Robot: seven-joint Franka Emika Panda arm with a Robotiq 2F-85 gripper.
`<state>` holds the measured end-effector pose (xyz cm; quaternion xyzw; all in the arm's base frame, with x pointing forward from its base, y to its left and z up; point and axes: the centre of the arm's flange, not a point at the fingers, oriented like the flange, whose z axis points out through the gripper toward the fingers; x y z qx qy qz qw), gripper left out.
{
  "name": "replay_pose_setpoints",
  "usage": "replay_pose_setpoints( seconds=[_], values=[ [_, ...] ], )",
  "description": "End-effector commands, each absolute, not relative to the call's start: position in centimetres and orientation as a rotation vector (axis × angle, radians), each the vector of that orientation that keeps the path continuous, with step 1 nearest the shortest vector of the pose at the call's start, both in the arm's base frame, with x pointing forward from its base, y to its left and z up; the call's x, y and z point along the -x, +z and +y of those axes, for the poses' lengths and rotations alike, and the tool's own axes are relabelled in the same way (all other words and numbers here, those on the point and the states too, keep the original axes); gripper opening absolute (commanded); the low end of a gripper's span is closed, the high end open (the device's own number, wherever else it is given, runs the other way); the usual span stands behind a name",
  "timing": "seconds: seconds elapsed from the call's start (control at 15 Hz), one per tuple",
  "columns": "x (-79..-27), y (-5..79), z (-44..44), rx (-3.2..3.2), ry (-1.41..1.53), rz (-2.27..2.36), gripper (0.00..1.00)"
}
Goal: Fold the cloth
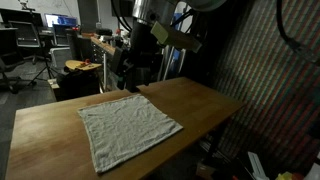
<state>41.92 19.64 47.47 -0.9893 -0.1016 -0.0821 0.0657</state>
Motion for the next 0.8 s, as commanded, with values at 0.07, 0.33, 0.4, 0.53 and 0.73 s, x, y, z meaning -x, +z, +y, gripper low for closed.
replay_pose_setpoints(
  seconds=[0.07, 0.33, 0.4, 0.53, 0.73],
  values=[
    [-42.1, 48.1, 19.7, 2.979, -0.266, -0.307, 1.00],
    [-42.3, 48.1, 19.6, 2.977, -0.265, -0.255, 1.00],
    [-42.4, 47.8, 19.3, 2.974, -0.261, -0.222, 1.00],
    [-42.7, 47.0, 18.4, 2.980, -0.253, -0.123, 1.00],
    [-43.2, 45.9, 16.0, 2.981, -0.236, 0.052, 1.00]
  ],
)
